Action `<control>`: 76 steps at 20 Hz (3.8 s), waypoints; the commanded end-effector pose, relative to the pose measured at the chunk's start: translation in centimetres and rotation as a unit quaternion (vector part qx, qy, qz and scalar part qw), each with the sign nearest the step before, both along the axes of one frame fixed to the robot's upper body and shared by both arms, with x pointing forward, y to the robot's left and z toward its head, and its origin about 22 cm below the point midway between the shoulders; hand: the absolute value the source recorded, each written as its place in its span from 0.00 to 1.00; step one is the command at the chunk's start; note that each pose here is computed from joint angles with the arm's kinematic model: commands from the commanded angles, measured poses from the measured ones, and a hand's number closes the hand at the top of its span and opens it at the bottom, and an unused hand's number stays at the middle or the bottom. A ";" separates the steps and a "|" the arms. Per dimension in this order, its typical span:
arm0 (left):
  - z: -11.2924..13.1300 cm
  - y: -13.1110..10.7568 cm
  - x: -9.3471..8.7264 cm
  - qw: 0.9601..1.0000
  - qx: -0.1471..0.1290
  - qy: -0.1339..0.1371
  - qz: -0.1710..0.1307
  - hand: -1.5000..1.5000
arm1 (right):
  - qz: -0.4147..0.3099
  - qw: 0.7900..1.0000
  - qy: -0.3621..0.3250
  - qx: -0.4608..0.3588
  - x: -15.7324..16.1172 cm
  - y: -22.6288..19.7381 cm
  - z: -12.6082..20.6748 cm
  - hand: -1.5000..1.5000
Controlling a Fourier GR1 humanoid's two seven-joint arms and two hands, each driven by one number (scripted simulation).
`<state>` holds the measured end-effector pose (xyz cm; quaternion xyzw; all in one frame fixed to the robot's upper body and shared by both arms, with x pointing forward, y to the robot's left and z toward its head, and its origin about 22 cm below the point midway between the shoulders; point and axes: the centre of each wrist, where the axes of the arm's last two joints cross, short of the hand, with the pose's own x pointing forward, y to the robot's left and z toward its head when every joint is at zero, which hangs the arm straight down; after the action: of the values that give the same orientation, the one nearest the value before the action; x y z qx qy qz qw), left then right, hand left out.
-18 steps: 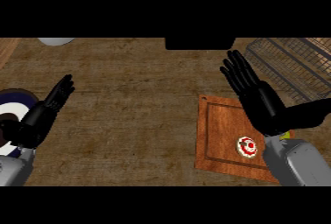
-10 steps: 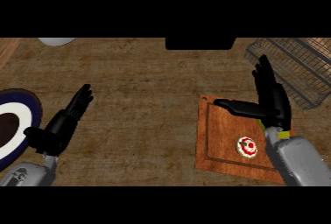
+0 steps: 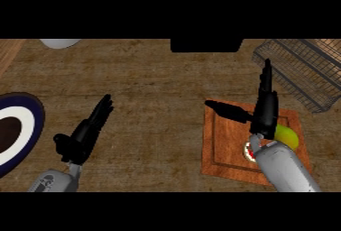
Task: Pick the cupcake from the cutting board and place it in the tiered basket
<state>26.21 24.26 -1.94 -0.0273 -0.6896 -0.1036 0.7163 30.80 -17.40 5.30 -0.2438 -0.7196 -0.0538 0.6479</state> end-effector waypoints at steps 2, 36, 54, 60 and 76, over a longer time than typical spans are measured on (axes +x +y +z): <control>-0.7 -0.2 -1.1 1.000 0.001 0.012 0.008 0.50 | -0.010 0.988 0.081 -0.131 -0.2 -2.5 1.1 0.00; -0.1 0.8 0.0 1.000 -0.005 0.004 0.006 0.50 | 0.012 0.762 0.525 -0.378 -1.7 -0.7 6.3 0.00; 1.5 1.2 0.6 1.000 -0.003 -0.002 0.004 0.50 | -0.013 0.764 0.548 -0.340 -5.2 -0.9 1.7 0.00; 0.3 0.3 -0.1 1.000 0.004 -0.003 -0.005 0.50 | -0.025 0.761 0.557 -0.332 -6.4 -1.7 0.9 0.00; -0.7 -0.5 0.6 1.000 -0.002 0.000 0.000 0.50 | -0.016 0.821 0.447 -0.353 -5.5 1.7 1.5 1.00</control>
<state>27.02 23.98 -2.32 -0.0304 -0.6931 -0.1045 0.7125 25.67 -17.89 5.85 -0.4501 -0.3540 0.3357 0.7479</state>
